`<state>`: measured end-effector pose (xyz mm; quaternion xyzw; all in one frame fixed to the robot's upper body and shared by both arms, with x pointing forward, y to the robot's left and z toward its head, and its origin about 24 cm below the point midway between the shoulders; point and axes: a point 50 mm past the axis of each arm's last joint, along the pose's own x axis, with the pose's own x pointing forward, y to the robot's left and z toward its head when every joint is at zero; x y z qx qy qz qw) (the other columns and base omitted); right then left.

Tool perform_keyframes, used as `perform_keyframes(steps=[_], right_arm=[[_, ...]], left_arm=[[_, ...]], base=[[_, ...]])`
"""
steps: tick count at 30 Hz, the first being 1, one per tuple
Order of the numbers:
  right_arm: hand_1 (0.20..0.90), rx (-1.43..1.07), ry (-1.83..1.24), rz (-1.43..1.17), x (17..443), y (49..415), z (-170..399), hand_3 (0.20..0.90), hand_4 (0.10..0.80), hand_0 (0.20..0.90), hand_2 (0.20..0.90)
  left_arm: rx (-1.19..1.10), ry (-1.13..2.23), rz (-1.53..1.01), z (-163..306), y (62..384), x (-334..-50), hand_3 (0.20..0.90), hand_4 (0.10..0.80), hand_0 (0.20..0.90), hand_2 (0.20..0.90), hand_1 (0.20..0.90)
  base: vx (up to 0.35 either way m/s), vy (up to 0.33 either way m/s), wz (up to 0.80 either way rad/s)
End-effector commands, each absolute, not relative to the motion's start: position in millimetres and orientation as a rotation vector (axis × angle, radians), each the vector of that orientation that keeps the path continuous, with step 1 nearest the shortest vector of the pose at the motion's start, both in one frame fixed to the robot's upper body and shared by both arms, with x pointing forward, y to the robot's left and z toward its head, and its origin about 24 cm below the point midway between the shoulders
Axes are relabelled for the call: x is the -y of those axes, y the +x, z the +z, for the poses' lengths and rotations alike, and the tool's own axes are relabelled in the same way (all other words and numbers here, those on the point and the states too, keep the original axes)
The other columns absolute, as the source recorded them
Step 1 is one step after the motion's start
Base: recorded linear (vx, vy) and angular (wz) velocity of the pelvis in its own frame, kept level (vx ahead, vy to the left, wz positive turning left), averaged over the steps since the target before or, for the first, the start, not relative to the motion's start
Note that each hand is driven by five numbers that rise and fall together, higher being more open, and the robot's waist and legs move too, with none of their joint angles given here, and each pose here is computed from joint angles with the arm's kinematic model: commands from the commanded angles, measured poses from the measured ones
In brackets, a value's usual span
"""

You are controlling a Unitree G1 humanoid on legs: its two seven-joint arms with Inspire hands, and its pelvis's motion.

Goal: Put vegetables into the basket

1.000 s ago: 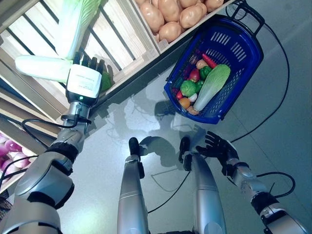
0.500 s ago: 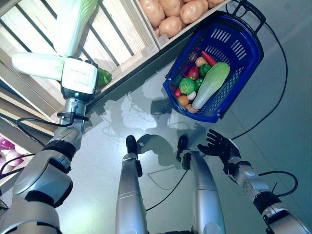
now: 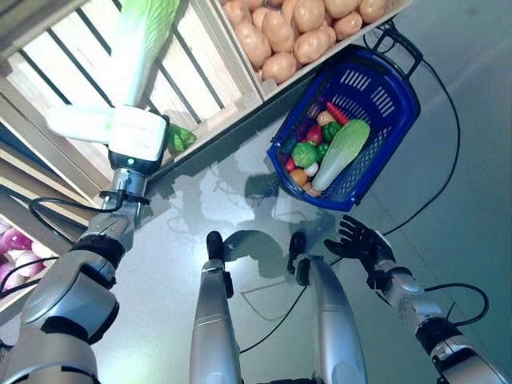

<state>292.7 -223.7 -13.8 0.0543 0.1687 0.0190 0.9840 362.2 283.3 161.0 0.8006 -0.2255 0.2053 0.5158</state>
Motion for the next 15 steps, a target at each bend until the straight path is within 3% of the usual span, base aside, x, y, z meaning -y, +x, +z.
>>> perform_keyframes(steps=[1,11,15], right_arm=[[0.900,-0.245,0.133,-0.032,235,287,-4,0.900,0.800,0.900,0.900],[0.900,-0.252,0.165,-0.054,233,272,-15,0.900,0.800,0.900,0.900],[0.900,-0.252,0.183,-0.061,229,260,-23,0.900,0.800,0.900,0.900]], left_arm=[[0.860,1.731,0.758,216,354,-278,0.300,0.400,0.300,0.300,0.300],[0.920,1.333,0.693,194,336,-260,0.300,0.400,0.300,0.300,0.300],[0.930,1.075,0.566,175,323,-239,0.300,0.400,0.300,0.300,0.300]], base=[[0.053,0.010,0.02],[0.055,-0.010,0.03],[0.112,0.003,0.00]])
